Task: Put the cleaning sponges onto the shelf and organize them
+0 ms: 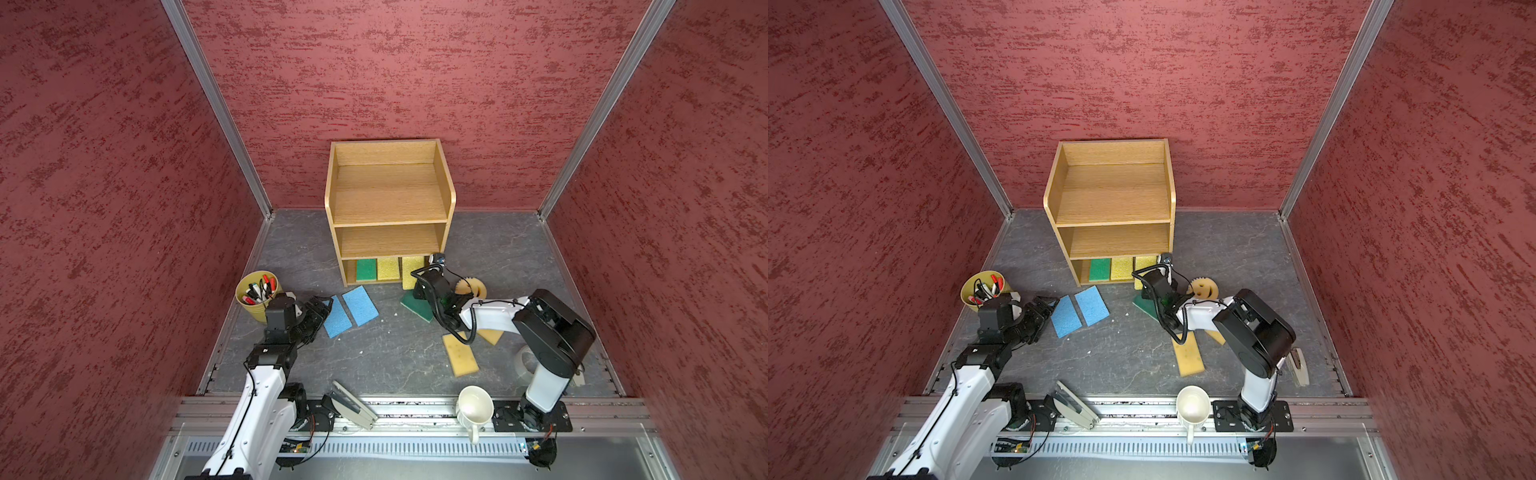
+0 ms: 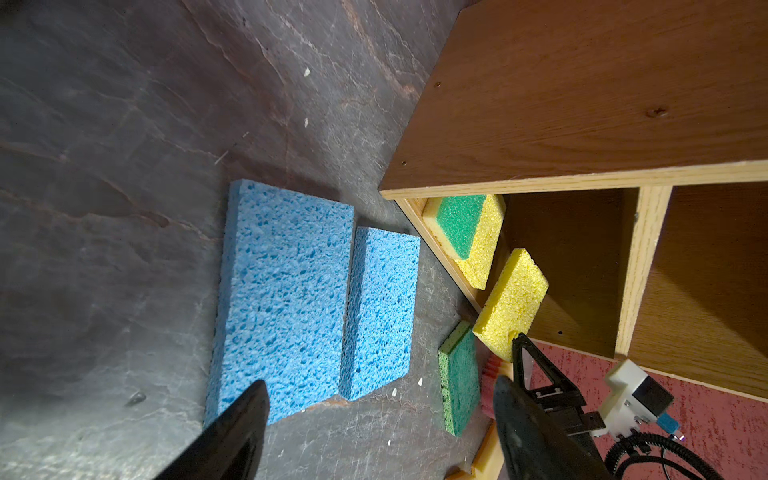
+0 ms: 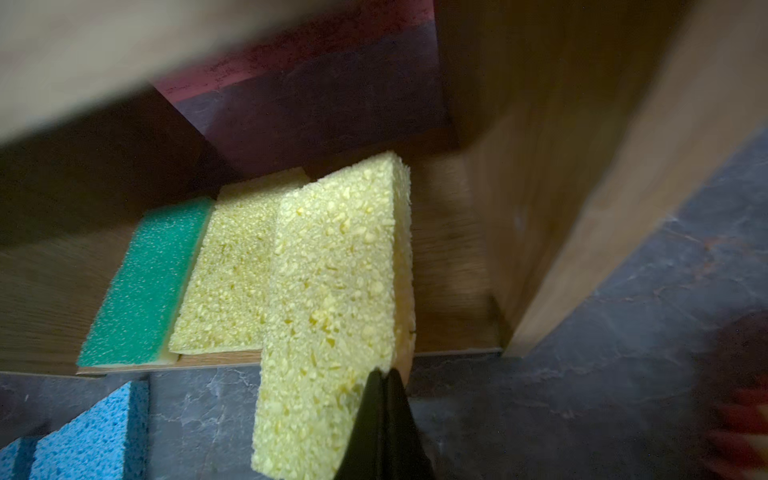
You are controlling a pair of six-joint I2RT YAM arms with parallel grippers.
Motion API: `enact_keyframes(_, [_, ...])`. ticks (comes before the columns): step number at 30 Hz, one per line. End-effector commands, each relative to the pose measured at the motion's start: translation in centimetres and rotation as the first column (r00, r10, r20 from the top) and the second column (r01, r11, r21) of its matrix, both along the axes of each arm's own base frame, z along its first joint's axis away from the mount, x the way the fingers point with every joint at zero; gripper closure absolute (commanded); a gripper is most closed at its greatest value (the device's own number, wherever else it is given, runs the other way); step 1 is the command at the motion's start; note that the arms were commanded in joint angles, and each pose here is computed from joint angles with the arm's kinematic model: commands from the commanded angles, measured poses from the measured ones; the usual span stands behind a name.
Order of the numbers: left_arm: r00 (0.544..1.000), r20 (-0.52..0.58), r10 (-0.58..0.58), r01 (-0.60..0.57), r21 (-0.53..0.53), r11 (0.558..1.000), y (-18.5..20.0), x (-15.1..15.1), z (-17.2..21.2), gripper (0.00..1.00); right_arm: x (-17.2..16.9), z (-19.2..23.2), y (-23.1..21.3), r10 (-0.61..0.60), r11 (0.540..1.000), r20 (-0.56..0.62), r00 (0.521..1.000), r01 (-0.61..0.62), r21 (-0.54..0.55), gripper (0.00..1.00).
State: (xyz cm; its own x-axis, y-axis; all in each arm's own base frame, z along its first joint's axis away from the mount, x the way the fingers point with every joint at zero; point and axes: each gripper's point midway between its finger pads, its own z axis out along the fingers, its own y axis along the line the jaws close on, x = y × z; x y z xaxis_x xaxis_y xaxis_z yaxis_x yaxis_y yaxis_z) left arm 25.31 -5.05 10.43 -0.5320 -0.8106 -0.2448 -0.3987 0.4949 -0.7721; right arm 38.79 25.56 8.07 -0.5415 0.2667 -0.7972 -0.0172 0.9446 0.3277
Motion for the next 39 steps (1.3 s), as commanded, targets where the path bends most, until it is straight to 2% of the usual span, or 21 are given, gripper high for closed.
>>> enact_keyframes(1, [1.0, 0.024, -0.002, 0.002, 0.004, 1.0, -0.1, 0.4, 0.2, 0.16, 0.9, 0.4, -1.2, -0.074, 0.997, 0.023, 0.997, 0.074, 0.002, 1.0])
enact_keyframes(2, [1.0, 0.026, -0.001, 0.001, 0.004, 1.0, -0.1, 0.4, 0.3, 0.16, 0.9, 0.3, -1.2, -0.073, 0.997, 0.023, 0.997, 0.073, 0.001, 0.98])
enact_keyframes(4, [1.0, 0.024, 0.0, 0.0, 0.003, 1.0, -0.1, 0.4, 0.3, 0.16, 1.0, 0.0, -1.2, -0.067, 0.998, 0.016, 0.998, 0.067, -0.005, 0.85])
enact_keyframes(6, [1.0, 0.024, -0.001, 0.001, 0.003, 1.0, -0.1, 0.4, 0.3, 0.15, 1.0, -0.3, -1.3, -0.065, 0.998, 0.011, 0.998, 0.065, -0.01, 0.79])
enact_keyframes(15, [1.0, 0.025, -0.003, 0.003, 0.014, 1.0, -0.4, 0.4, 0.8, 0.14, 0.0, 0.6, -1.5, -0.024, 1.0, -0.008, 1.0, 0.024, -0.011, 0.73])
enact_keyframes(20, [1.0, 0.029, -0.005, 0.004, 0.024, 1.0, -0.5, 0.6, 0.9, 0.13, -2.1, 1.1, -1.0, 0.061, 0.997, -0.039, 0.997, -0.058, 0.056, 0.71])
enact_keyframes(23, [1.0, 0.025, -0.009, 0.008, 0.028, 1.0, -0.6, 0.8, 0.9, 0.12, -3.2, 1.2, -0.2, 0.136, 0.988, -0.062, 0.989, -0.131, 0.088, 0.71])
enact_keyframes(24, [1.0, 0.021, -0.011, 0.01, 0.028, 1.0, -0.7, 0.8, 0.8, 0.12, -3.6, 1.2, 0.1, 0.159, 0.983, -0.072, 0.985, -0.151, 0.102, 0.74])
enact_keyframes(29, [1.0, 0.019, -0.016, 0.016, 0.032, 0.999, -0.9, 0.8, 0.7, 0.12, -5.2, 0.4, 1.8, 0.248, 0.955, -0.132, 0.96, -0.22, 0.198, 1.0])
enact_keyframes(33, [1.0, 0.019, -0.016, 0.015, 0.032, 0.999, -0.9, 0.7, 0.5, 0.12, -5.4, -0.5, 2.2, 0.251, 0.946, -0.16, 0.954, -0.207, 0.249, 1.0])
enact_keyframes(39, [1.0, 0.018, -0.021, 0.02, 0.042, 0.999, -0.8, 0.6, 0.6, 0.11, -4.4, -2.6, 0.9, 0.176, 0.956, -0.232, 0.957, -0.11, 0.273, 1.0])
